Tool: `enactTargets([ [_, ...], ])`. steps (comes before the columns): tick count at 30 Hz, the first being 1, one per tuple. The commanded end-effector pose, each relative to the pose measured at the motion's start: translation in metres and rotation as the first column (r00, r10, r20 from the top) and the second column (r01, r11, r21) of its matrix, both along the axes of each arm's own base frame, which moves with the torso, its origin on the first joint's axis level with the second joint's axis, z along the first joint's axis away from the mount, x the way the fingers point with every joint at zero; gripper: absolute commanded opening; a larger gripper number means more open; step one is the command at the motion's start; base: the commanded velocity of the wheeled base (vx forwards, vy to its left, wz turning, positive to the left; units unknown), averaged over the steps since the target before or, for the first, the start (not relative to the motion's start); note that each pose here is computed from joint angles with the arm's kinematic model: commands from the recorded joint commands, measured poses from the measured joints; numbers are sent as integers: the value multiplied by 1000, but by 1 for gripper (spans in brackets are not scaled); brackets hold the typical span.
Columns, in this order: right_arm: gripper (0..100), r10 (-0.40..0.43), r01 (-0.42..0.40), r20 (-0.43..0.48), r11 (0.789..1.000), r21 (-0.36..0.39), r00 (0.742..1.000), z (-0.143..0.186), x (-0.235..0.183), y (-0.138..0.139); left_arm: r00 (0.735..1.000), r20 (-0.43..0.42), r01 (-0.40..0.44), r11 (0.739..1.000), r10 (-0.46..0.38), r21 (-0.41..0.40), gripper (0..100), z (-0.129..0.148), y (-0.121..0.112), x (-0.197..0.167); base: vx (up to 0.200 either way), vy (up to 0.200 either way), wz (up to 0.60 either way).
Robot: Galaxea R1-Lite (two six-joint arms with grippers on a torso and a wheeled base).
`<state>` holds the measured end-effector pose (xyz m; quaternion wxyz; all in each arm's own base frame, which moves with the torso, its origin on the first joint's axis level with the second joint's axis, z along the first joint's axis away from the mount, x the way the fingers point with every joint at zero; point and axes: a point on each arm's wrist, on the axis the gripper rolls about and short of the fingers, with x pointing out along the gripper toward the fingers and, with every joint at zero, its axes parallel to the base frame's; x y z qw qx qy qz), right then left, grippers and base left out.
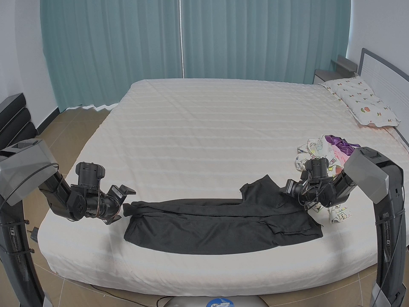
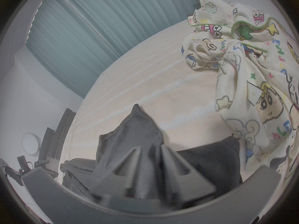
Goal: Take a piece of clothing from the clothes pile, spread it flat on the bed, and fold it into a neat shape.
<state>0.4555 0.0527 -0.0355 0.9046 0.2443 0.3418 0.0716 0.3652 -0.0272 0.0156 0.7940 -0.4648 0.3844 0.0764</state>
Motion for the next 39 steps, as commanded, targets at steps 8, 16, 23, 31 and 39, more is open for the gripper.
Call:
enactTargets([
  [8, 0, -6, 5, 17, 1000, 23, 1000, 44, -27, -8, 1000, -5, 1, 1000, -1, 1, 100, -1, 0, -1, 0, 0, 0],
  [16, 0, 28, -26, -43, 998, 55, 999, 56, -66, -23, 1000, -7, -2, 1000, 2, 2, 100, -2, 1, -1, 0, 0, 0],
  [23, 0, 19, -13, -79, 997, 69, 997, 57, -82, -34, 1000, -10, 4, 1000, -4, 10, 100, -3, 1, -2, 0, 0, 0],
  [31, 0, 74, -67, -140, 996, 55, 987, 48, -107, -30, 1000, -11, 18, 1000, -17, 24, 100, -4, 1, -3, 0, 0, 0],
  [39, 100, 106, -104, -191, 994, 21, 976, 36, -124, -30, 1000, -8, 0, 999, 0, 43, 100, -4, 1, -2, 0, 0, 0],
])
